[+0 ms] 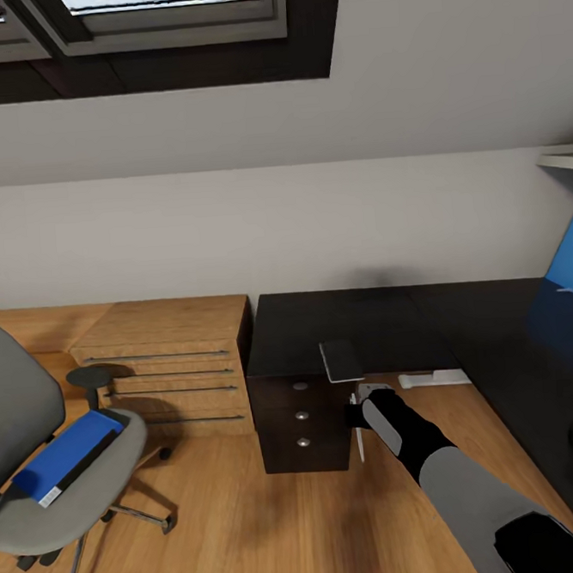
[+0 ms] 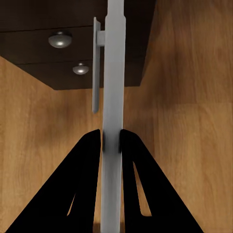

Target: In the bedroom, organize the workspace by keeping the computer under the desk, ensuring the monitor is on the desk, placing the keyboard on the desk next to the monitor, placing the mouse on the desk next to the keyboard, moving the folder from the swivel chair onto the desk next to the mouse, stacking the notebook on top of the folder with the pen on top of the notebook, and positioning the swivel chair next to the desk.

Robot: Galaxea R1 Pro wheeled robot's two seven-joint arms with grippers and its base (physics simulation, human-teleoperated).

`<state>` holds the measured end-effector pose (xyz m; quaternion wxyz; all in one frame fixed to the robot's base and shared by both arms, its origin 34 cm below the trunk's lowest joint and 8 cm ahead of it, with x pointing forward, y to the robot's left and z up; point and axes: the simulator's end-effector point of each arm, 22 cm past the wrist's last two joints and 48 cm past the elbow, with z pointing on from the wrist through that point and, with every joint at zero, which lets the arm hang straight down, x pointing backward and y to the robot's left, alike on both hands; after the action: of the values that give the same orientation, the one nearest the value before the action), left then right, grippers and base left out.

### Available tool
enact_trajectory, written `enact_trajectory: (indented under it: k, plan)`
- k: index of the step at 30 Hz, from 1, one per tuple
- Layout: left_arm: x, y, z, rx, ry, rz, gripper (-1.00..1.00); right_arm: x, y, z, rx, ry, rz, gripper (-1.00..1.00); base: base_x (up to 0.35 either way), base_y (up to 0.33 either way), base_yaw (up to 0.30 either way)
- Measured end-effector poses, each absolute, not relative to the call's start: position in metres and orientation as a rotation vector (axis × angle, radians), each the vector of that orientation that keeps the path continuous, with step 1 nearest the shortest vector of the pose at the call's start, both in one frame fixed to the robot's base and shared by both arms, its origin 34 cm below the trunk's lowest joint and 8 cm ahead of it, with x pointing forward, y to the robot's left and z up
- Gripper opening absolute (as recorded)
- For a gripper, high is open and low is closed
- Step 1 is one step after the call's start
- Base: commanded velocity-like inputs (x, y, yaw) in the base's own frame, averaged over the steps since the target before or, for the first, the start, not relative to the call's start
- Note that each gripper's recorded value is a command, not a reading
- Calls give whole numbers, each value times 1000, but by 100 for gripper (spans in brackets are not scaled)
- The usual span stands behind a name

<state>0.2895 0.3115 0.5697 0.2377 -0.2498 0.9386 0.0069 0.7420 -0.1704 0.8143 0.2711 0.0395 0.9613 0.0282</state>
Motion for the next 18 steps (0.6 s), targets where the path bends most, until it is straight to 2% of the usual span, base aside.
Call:
enact_trajectory:
  k: [6,18]
  plan:
    - [288,299,576,-688,2575,-2,100,741,-171,821,110,2590,77,-100,0,0,-18]
    - [286,295,589,-689,2575,-8,100,738,-170,835,109,2589,75,-100,0,0,-198]
